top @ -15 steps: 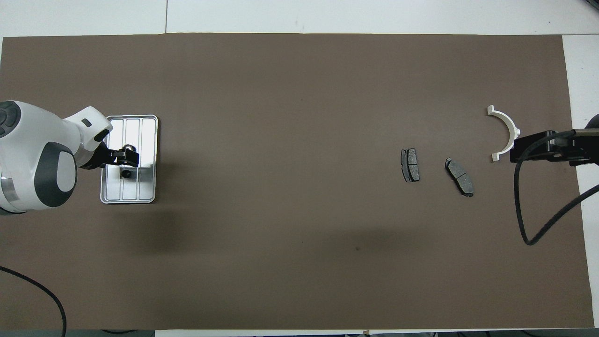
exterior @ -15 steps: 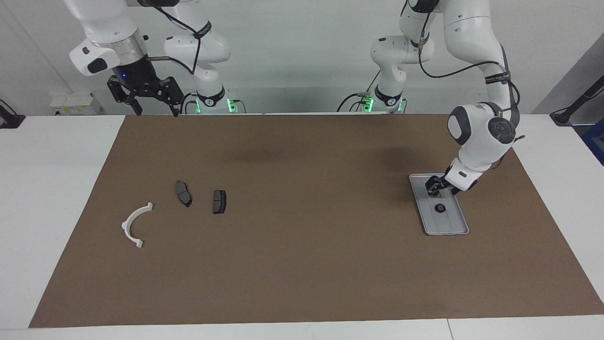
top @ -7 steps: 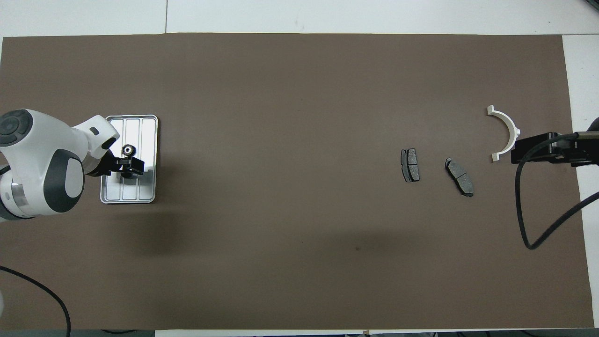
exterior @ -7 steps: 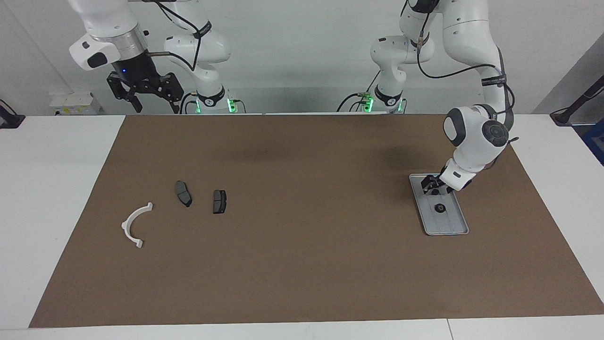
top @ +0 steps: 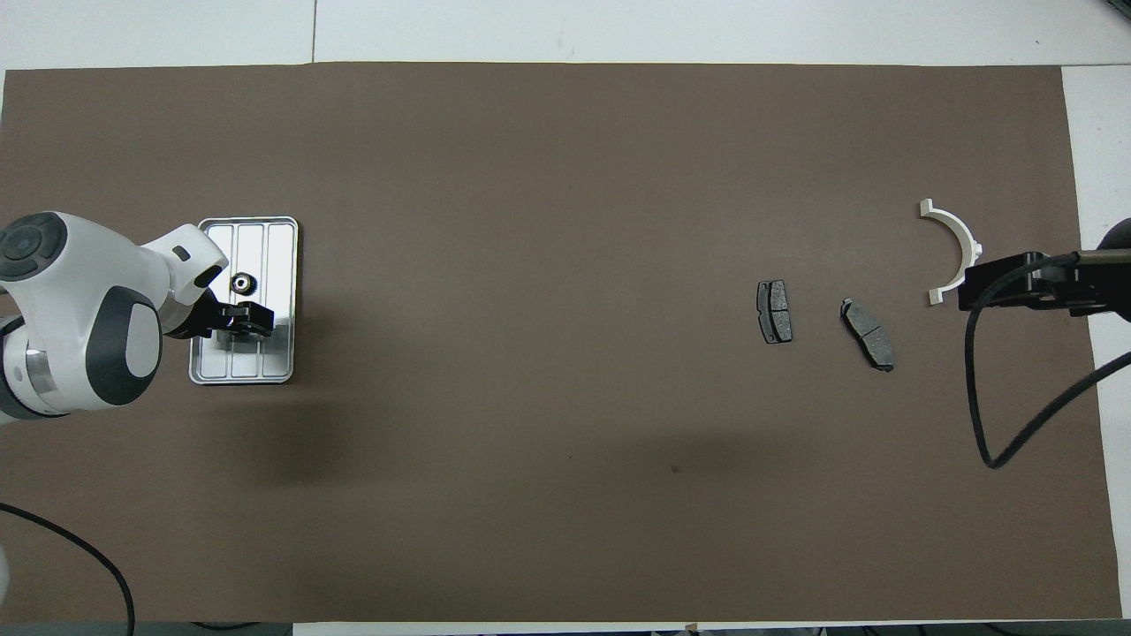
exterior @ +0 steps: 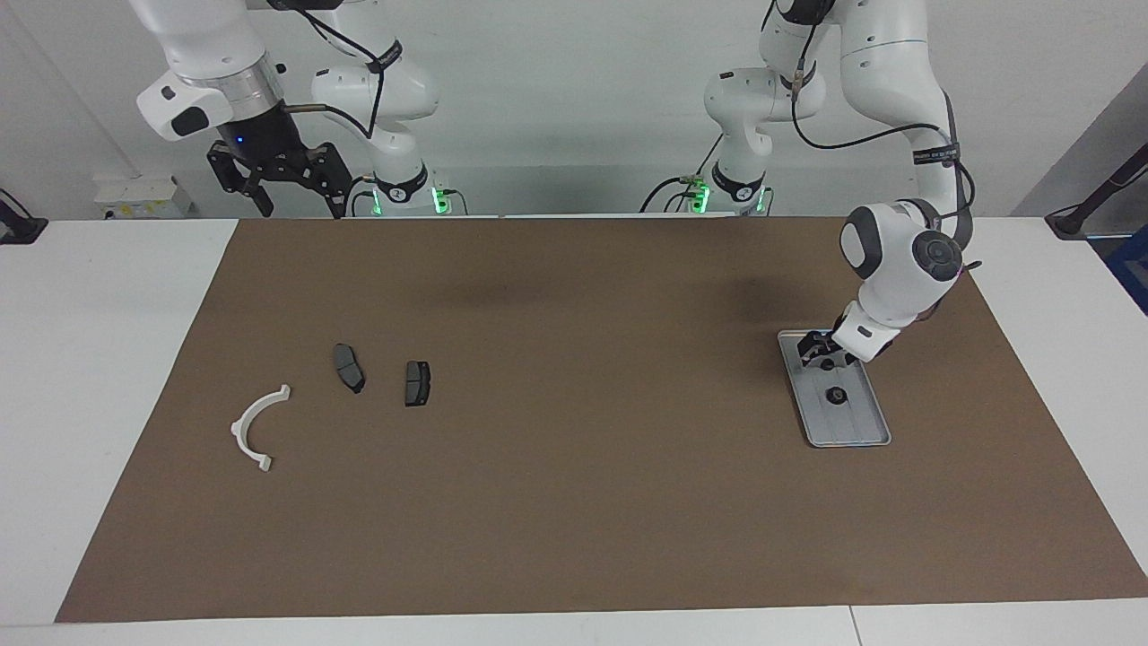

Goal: Place bearing gear from tray to pile

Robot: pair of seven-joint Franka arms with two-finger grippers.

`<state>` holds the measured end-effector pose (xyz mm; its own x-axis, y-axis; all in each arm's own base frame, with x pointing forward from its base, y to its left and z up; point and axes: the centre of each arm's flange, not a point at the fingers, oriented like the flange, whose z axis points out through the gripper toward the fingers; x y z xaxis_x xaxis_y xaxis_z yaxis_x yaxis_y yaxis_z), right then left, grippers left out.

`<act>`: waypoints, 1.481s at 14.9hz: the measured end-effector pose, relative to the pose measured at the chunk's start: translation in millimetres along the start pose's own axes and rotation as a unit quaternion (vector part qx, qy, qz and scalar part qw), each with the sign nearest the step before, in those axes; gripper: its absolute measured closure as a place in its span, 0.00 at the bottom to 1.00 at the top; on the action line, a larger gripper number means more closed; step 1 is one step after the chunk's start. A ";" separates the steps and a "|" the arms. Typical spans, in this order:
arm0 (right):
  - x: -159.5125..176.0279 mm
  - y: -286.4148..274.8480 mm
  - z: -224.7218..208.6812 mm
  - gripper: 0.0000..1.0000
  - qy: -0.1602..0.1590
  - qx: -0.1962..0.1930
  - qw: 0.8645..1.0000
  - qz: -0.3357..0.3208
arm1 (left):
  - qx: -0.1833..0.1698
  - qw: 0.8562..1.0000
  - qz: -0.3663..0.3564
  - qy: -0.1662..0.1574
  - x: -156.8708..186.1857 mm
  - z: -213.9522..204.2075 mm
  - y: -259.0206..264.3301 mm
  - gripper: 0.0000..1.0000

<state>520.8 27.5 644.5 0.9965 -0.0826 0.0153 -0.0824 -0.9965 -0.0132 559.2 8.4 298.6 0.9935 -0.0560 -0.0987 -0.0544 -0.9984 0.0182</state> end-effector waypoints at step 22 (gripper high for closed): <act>81.3 -28.6 213.9 0.00 0.005 0.002 1.000 -0.011 | -0.011 0.997 -0.073 0.016 42.9 -136.7 91.2 0.76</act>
<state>607.6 51.8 432.2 0.9979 -0.0601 0.0258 -0.0597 -0.9981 -0.0176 610.5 -83.3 432.1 0.9935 0.0899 -0.0694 0.0920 -0.9954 0.0282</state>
